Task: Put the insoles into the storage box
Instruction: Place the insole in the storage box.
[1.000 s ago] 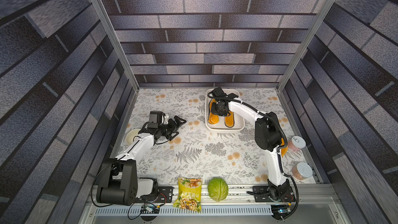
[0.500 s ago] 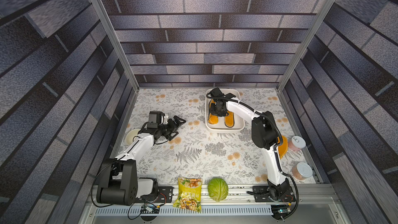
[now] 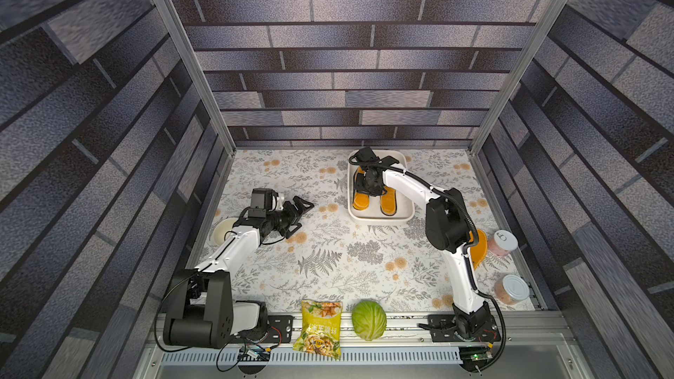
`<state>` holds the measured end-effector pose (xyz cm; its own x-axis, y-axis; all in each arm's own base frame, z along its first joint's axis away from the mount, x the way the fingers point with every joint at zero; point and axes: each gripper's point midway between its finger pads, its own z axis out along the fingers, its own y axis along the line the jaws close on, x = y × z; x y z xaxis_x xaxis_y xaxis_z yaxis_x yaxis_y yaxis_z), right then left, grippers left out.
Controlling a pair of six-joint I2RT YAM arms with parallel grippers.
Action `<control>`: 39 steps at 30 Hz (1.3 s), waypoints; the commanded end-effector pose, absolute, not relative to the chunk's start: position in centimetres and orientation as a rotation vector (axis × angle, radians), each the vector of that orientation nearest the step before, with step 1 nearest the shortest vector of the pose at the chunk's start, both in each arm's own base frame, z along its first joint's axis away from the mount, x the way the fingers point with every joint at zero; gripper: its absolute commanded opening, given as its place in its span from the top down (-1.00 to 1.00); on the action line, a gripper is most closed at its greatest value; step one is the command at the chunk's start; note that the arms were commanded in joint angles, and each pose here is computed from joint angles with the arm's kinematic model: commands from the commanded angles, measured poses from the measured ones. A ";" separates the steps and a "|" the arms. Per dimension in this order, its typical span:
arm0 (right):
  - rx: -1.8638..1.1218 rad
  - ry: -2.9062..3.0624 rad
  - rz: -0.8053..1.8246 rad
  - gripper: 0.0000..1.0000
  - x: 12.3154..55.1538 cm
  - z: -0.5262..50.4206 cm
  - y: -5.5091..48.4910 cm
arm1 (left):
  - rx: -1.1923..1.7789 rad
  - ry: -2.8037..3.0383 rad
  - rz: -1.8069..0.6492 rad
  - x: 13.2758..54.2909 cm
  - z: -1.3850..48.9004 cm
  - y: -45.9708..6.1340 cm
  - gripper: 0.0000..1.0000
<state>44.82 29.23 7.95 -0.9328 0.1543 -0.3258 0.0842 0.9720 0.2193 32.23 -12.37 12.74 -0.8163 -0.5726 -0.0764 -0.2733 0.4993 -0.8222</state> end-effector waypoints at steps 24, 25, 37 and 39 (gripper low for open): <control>0.152 2.817 0.238 0.10 44.4 6.3 29.3 | -0.695 2.396 -1.228 31.5 12.8 -11.9 -1.00; 0.150 2.817 0.239 0.11 44.4 6.3 29.4 | -0.694 2.395 -1.226 31.5 12.8 -11.9 -1.00; 0.137 2.815 0.246 0.10 44.7 6.2 29.6 | -0.701 2.389 -1.228 31.5 12.7 -11.7 -1.00; 0.133 2.811 0.248 0.09 44.8 6.4 29.6 | -0.706 2.388 -1.228 31.5 12.7 -11.6 -1.00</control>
